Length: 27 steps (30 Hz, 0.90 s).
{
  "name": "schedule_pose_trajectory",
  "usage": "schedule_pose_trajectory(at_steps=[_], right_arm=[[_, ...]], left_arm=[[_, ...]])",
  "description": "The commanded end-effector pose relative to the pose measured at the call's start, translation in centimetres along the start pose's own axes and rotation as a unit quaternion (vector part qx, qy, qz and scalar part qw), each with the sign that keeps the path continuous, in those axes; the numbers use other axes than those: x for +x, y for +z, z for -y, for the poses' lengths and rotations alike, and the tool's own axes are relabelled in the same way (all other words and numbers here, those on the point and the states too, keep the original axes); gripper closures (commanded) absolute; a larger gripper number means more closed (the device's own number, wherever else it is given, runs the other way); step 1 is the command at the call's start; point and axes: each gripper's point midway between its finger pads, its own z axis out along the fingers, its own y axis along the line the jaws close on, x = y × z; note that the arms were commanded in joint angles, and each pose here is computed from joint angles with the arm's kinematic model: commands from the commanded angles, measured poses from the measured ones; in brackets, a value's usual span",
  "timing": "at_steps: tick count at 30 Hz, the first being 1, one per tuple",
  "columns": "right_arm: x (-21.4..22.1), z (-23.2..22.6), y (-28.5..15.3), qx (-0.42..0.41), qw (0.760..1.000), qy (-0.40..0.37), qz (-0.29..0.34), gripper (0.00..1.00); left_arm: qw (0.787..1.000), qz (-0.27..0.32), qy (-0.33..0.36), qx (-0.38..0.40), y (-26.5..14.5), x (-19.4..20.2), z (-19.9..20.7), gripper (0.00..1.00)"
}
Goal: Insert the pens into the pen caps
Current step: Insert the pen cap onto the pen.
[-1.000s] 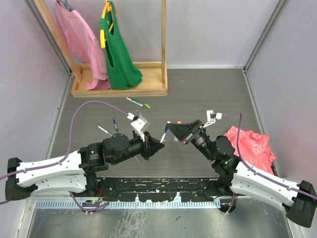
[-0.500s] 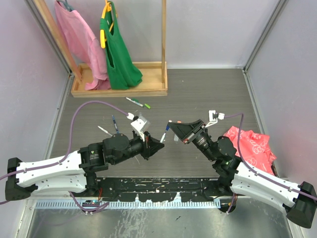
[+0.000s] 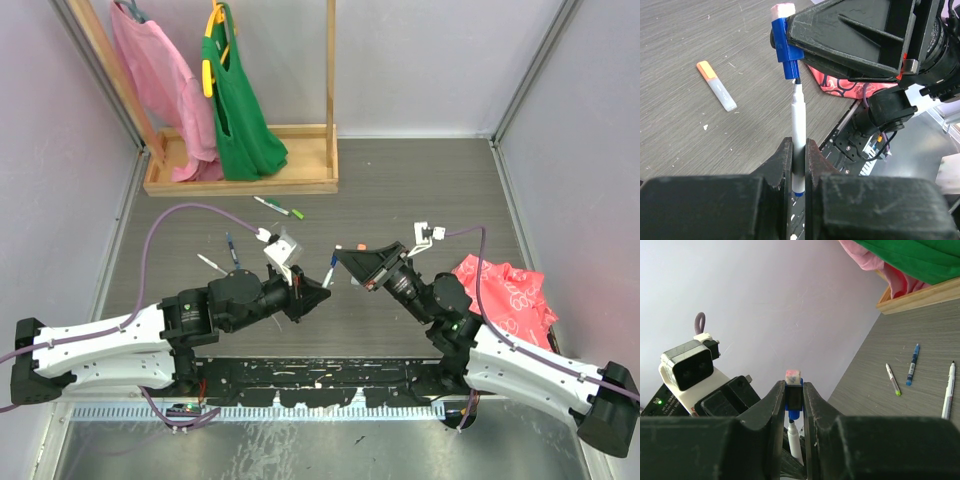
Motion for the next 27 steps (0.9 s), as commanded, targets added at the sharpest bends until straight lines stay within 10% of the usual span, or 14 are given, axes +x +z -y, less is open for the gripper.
schedule_pose_trajectory(at_steps=[1, 27], right_arm=[[-0.2, -1.5, 0.2, -0.026, 1.0, 0.0, -0.002, 1.0], [0.3, -2.5, 0.2, -0.05, 0.999, -0.009, -0.02, 1.0]], left_arm=[[0.999, 0.046, -0.01, 0.012, -0.5, -2.5, 0.7, 1.0], [0.998, 0.059, -0.013, -0.002, -0.4, -2.9, 0.2, 1.0]])
